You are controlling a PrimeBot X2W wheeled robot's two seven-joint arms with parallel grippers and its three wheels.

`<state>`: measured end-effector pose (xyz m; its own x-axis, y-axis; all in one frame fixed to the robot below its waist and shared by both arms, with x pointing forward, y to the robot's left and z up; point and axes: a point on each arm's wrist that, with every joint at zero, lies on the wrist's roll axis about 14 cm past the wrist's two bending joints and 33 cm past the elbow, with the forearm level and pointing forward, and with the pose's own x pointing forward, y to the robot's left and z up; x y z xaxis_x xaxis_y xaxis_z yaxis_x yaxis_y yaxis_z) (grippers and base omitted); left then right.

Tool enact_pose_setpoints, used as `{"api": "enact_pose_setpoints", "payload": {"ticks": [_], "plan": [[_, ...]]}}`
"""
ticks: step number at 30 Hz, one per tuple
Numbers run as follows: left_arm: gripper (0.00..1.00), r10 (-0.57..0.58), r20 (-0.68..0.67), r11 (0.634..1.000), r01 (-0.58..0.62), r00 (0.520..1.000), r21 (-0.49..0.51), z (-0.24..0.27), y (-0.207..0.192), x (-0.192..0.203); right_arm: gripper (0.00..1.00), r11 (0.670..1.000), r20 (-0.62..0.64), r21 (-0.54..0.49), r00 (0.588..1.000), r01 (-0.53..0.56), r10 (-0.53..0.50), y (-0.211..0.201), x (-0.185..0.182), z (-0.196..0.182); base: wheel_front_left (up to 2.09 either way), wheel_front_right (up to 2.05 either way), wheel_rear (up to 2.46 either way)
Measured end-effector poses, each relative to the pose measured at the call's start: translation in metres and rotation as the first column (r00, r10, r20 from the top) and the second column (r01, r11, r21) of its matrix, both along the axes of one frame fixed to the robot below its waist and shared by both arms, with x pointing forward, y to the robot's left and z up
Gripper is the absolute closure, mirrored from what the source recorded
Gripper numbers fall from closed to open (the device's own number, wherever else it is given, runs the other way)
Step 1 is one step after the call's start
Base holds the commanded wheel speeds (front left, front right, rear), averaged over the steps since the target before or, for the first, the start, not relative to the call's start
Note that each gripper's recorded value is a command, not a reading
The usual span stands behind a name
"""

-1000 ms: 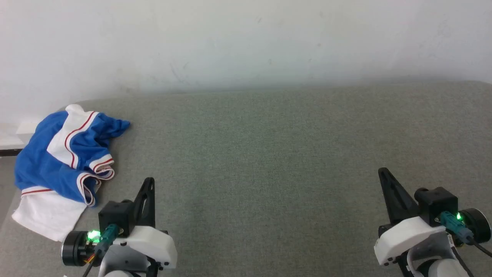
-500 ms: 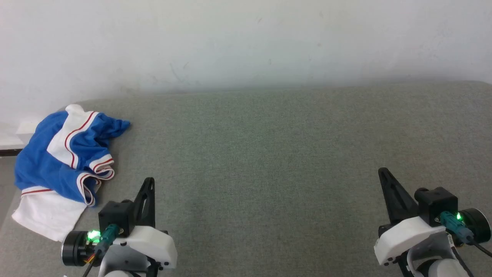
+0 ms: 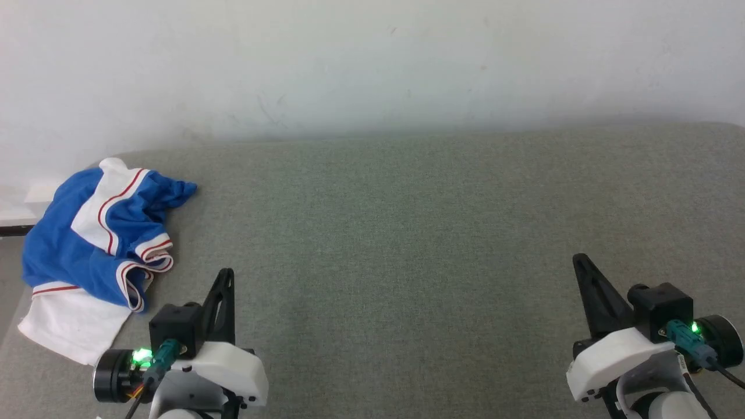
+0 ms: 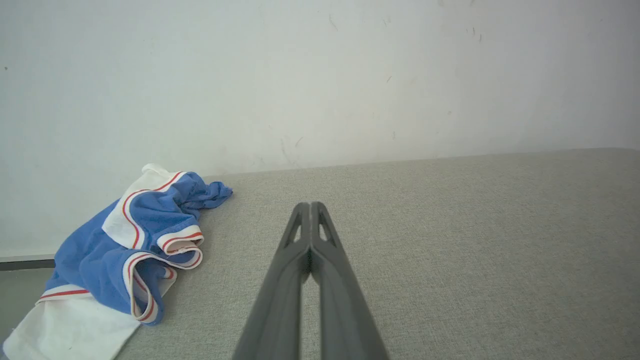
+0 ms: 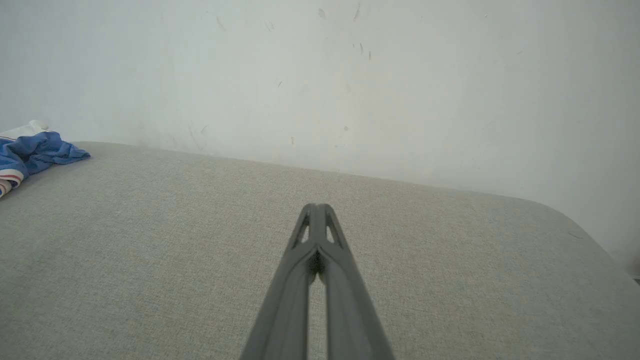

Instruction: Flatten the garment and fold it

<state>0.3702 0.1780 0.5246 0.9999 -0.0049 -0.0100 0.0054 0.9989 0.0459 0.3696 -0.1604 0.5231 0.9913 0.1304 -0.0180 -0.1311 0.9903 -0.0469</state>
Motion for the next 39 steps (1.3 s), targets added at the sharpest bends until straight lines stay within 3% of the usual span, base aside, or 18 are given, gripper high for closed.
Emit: {"api": "enact_pose_setpoints", "payload": {"ticks": [4,5,39], "plan": [[1.0,0.0,0.0,1.0,0.0,1.0,0.0,0.0,0.0,0.0,1.0,1.0,0.0,0.0,1.0,0.0,0.0,0.0,0.0,0.0,0.0,0.0,0.0],[0.0,0.0,0.0,1.0,0.0,1.0,0.0,0.0,0.0,0.0,0.0,1.0,0.0,0.0,1.0,0.0,0.0,0.0,0.0,0.0,0.0,0.0,0.0],[0.0,0.021,0.067,1.0,-0.021,0.998,0.005,0.011,0.006,-0.002,0.0,0.997,0.041,0.037,0.997,0.062,-0.063,-0.022,0.001,0.004,0.0,0.0,0.0]]}}
